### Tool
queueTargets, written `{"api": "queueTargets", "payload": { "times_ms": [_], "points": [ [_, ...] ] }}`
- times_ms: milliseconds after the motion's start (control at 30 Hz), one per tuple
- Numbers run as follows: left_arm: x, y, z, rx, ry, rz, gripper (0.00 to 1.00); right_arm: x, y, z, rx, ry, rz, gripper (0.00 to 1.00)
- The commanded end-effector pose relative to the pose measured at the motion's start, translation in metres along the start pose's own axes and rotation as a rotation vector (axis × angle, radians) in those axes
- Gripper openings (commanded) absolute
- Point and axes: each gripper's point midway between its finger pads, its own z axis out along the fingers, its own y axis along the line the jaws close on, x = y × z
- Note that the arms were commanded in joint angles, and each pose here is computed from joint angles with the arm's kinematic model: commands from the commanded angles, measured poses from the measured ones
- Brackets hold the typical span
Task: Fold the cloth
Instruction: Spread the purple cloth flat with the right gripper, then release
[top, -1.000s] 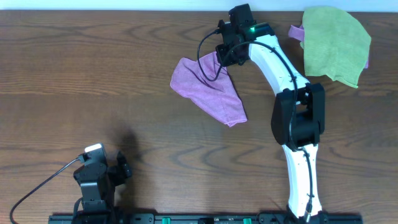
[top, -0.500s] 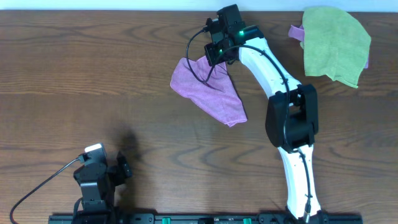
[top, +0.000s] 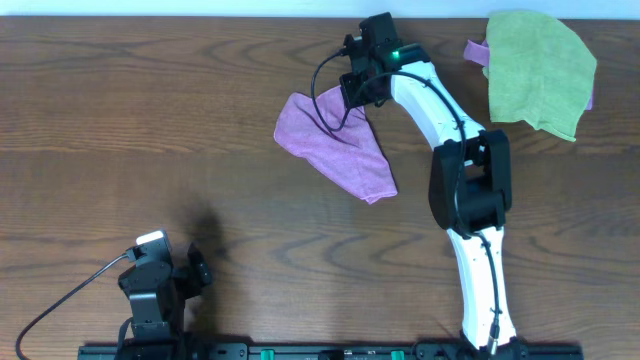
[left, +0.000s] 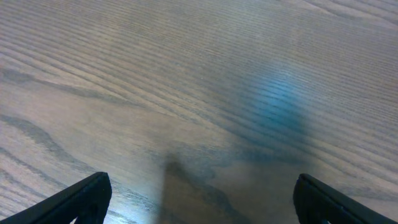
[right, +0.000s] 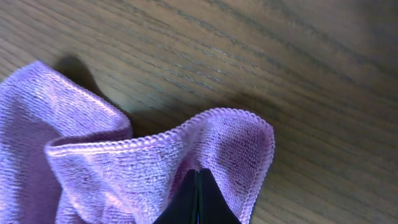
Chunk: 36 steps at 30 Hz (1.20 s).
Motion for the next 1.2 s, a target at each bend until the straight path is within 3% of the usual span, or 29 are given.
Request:
{"api": "queueTargets", "payload": {
  "times_ms": [0,433,800,1167],
  "points": [
    [0.003,0.001,0.001,-0.003,0.004,-0.008,0.95,0.000,-0.004,0.007,0.004,0.004,0.019,0.01],
    [0.003,0.001,0.001,-0.003,0.004,-0.008,0.95,0.021,-0.015,0.036,0.032,0.063,0.040,0.01],
    [0.003,0.001,0.001,-0.003,0.004,-0.008,0.95,0.027,-0.074,0.042,0.275,0.054,0.117,0.01],
    [0.003,0.001,0.001,-0.003,0.004,-0.009,0.95,0.033,-0.136,0.026,0.316,0.037,0.285,0.01]
  ]
}}
